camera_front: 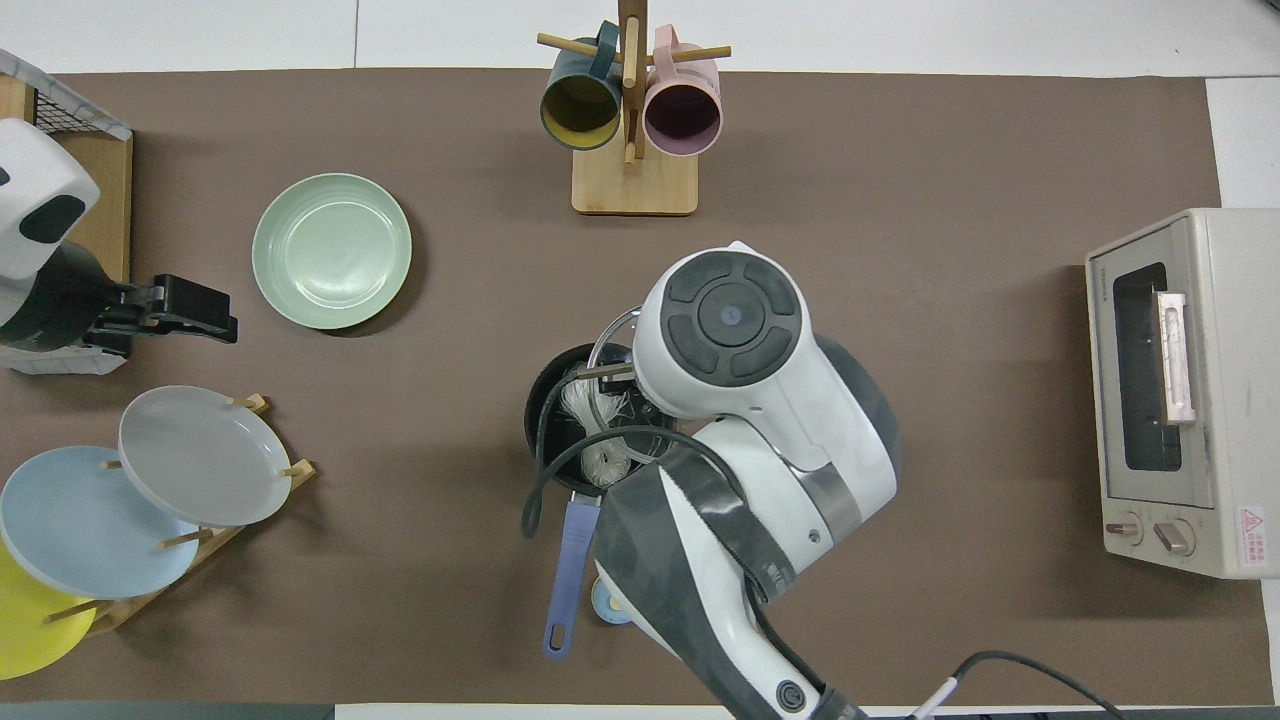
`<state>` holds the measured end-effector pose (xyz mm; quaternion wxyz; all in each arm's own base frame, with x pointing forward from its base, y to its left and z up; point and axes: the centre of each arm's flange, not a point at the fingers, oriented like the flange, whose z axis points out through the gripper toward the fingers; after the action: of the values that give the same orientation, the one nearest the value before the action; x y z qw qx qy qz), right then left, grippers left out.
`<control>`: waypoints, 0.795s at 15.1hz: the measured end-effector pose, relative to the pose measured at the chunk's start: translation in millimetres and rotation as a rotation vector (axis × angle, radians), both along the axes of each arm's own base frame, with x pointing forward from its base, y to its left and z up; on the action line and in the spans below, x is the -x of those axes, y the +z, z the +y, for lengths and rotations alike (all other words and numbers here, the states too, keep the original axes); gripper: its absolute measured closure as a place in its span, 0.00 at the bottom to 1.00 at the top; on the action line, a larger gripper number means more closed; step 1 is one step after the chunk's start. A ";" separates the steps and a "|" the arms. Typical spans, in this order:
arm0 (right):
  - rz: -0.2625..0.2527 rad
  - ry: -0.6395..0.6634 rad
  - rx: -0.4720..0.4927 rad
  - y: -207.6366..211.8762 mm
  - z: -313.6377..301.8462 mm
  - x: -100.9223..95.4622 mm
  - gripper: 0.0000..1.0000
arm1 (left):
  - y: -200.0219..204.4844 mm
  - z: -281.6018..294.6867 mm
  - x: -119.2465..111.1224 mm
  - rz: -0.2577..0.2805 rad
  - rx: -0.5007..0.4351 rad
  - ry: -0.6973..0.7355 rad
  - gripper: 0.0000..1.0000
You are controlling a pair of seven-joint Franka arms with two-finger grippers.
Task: Transfer vermicelli from plate to pot
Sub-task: 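Lower the glass lid onto the black pot with the right gripper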
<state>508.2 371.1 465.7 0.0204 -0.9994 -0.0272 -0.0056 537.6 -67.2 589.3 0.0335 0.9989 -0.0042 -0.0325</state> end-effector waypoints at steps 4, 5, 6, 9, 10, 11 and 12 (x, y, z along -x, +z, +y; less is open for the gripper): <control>0.009 -0.023 0.003 -28.7 49.3 25.3 0.33 | -5.1 12.3 -2.5 -0.008 -0.028 0.009 0.00; 0.011 -0.021 0.005 -36.1 58.7 30.0 0.33 | -4.4 11.6 -2.5 -0.012 -0.035 0.006 0.00; 0.014 -0.019 0.008 -42.5 65.7 33.3 0.33 | -3.1 10.5 -2.6 -0.016 -0.039 0.003 0.00; 0.020 -0.016 0.018 -52.1 69.9 32.1 0.33 | 2.7 4.1 -3.0 -0.030 -0.044 -0.010 0.00; 0.020 -0.018 0.019 -52.8 69.1 30.8 0.33 | 5.4 2.2 -3.7 -0.036 -0.050 -0.016 0.00; 0.020 -0.020 0.020 -53.3 68.6 30.0 0.33 | 9.0 1.0 -4.4 -0.045 -0.051 -0.019 0.00; 0.021 -0.020 0.021 -54.6 68.6 29.7 0.33 | 11.5 -0.1 -4.6 -0.050 -0.051 -0.021 0.00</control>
<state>478.5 439.8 411.1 0.0100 -0.9998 -0.0170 0.0052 542.2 -67.3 600.8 0.0077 0.9998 -0.0149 -0.0080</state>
